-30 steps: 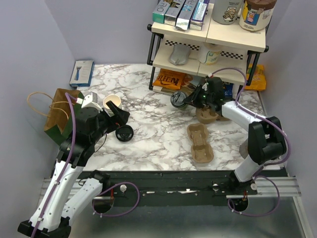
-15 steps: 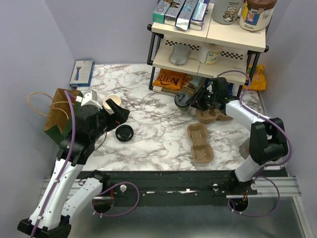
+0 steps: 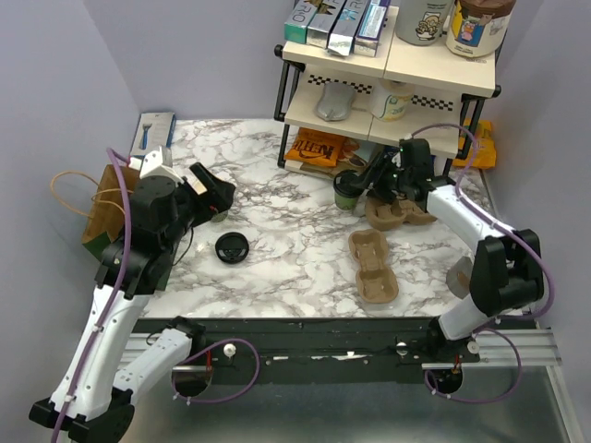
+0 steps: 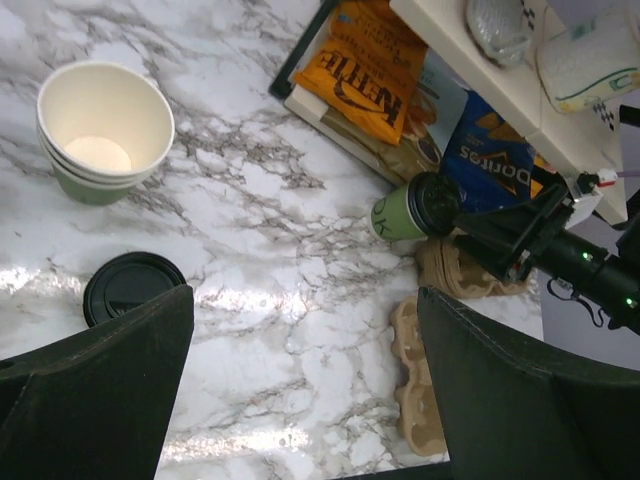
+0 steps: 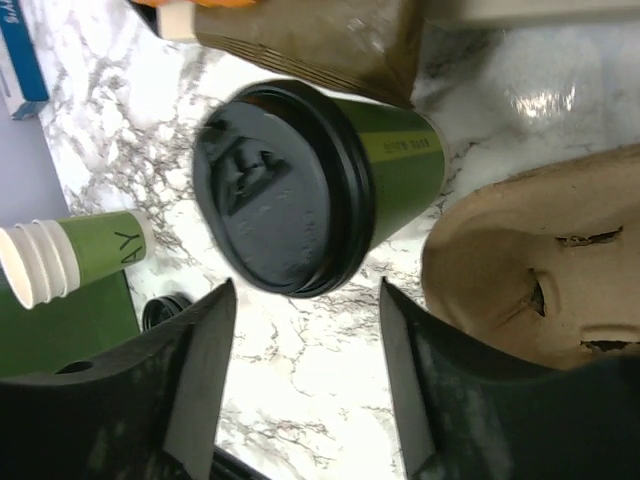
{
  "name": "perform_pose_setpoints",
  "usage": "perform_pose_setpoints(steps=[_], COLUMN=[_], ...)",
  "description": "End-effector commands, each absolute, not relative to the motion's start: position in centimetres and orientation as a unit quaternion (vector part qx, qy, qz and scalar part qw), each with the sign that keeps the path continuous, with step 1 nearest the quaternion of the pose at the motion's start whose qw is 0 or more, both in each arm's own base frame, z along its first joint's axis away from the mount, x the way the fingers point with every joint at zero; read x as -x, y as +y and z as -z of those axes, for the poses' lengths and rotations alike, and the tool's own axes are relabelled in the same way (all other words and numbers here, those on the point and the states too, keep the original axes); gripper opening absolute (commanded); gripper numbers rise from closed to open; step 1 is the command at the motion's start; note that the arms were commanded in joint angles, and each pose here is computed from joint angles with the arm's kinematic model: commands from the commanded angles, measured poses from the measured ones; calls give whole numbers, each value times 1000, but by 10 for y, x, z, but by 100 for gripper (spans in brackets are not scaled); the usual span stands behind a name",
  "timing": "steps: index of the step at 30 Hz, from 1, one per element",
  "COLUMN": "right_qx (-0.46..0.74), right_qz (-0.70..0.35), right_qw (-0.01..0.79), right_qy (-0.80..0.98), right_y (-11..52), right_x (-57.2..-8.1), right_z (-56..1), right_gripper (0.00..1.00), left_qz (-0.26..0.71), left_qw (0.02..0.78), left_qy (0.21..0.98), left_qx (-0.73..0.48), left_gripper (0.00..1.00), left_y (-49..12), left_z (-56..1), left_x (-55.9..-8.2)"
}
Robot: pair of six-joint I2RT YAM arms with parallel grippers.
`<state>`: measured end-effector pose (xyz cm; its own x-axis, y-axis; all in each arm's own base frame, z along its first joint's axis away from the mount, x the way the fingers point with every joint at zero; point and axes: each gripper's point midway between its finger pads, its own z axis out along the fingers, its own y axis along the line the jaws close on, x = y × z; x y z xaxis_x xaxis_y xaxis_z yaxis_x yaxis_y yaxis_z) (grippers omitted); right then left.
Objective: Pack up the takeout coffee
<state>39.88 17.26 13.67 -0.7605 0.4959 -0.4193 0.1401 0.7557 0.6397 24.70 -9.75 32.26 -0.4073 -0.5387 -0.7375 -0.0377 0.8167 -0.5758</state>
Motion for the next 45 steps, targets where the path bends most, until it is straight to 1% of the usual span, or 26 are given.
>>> perform_pose_setpoints(steps=[1, 4, 5, 7, 8, 9, 12, 14, 15, 16, 17, 18, 20, 22, 25, 26, 27, 29, 30, 35, 38, 39, 41, 42, 44, 45], right_qx=[-130, -95, -85, -30, -8, 32, 97, 117, 129, 140, 144, 145, 137, 129, 112, 112, 110, 110, 108, 100, 97, 96, 90, 89, 87, 85], right_qz=[-301, -307, -306, -306, -302, -291, -281, -279, -274, -279, -279, -278, -270, -257, -243, -240, -240, -244, -246, -248, -248, -249, -248, -247, -245, -244], right_qw=[419, 436, 438, 467, 471, 505, 524, 543, 548, 559, 563, 567, 568, 565, 559, 558, 554, 552, 550, 546, 547, 546, 545, 545, 544, 542], right_qy=[846, 841, 841, 829, 829, 812, 798, 784, 779, 768, 764, 762, 765, 773, 785, 786, 789, 790, 791, 794, 794, 794, 796, 797, 798, 800], right_y=[160, 161, 161, 162, 164, 162, 164, 161, 160, 162, 161, 161, 158, 153, 147, 147, 147, 148, 148, 148, 148, 148, 147, 146, 146, 145], right_x=[-420, -408, -404, -392, -385, -378, -358, -345, -341, -335, -333, -332, -334, -336, -341, -342, -342, -341, -342, -343, -342, -342, -342, -343, -343, -343], right_z=[-217, -234, -235, -251, -246, -261, -256, -265, -258, -264, -265, -266, -265, -262, -256, -256, -254, -254, -253, -251, -253, -253, -252, -252, -251, -250], right_gripper=[71, 79, 82, 87, 100, 100, 100, 100, 100, 100, 100, 100, 100, 100, 100, 100, 100, 100, 100, 100, 100, 100, 100, 100, 100, 100], left_qz=[185, 129, 95, 53, 12, -30, -112, -154, -182, -202, -208, -229, -216, -220, -189, -164, -158, -145, -140, -151, -144, -141, -125, -124, -128, -135], left_qw=[550, 551, 550, 551, 538, 535, 527, 522, 514, 501, 498, 479, 444, 431, 414, 417, 419, 421, 424, 421, 421, 422, 430, 437, 453, 459], left_qy=[795, 799, 802, 798, 803, 799, 788, 780, 773, 780, 777, 776, 795, 794, 819, 827, 828, 835, 836, 840, 843, 844, 844, 841, 830, 826], left_qx=[175, 202, 215, 239, 255, 274, 300, 310, 325, 314, 324, 342, 353, 367, 351, 341, 337, 323, 319, 307, 301, 300, 294, 295, 297, 298], left_gripper=[99, 99, 99, 99, 99, 99, 99, 99, 99, 99, 99, 99, 99, 99, 97, 92, 81, 66, 56, 55, 48, 37, 24, 12, 2, 0], left_y=[-77, -57, -45, -28, -13, 2, 35, 52, 68, 76, 83, 101, 108, 120, 115, 108, 105, 100, 98, 99, 97, 95, 90, 90, 94, 96], left_z=[-355, -361, -359, -361, -353, -352, -353, -350, -348, -340, -337, -327, -303, -290, -261, -258, -257, -255, -256, -253, -253, -254, -259, -264, -276, -281], left_x=[-256, -259, -258, -257, -250, -249, -240, -240, -241, -242, -248, -248, -251, -248, -249, -254, -252, -252, -250, -242, -243, -244, -248, -249, -250, -249])
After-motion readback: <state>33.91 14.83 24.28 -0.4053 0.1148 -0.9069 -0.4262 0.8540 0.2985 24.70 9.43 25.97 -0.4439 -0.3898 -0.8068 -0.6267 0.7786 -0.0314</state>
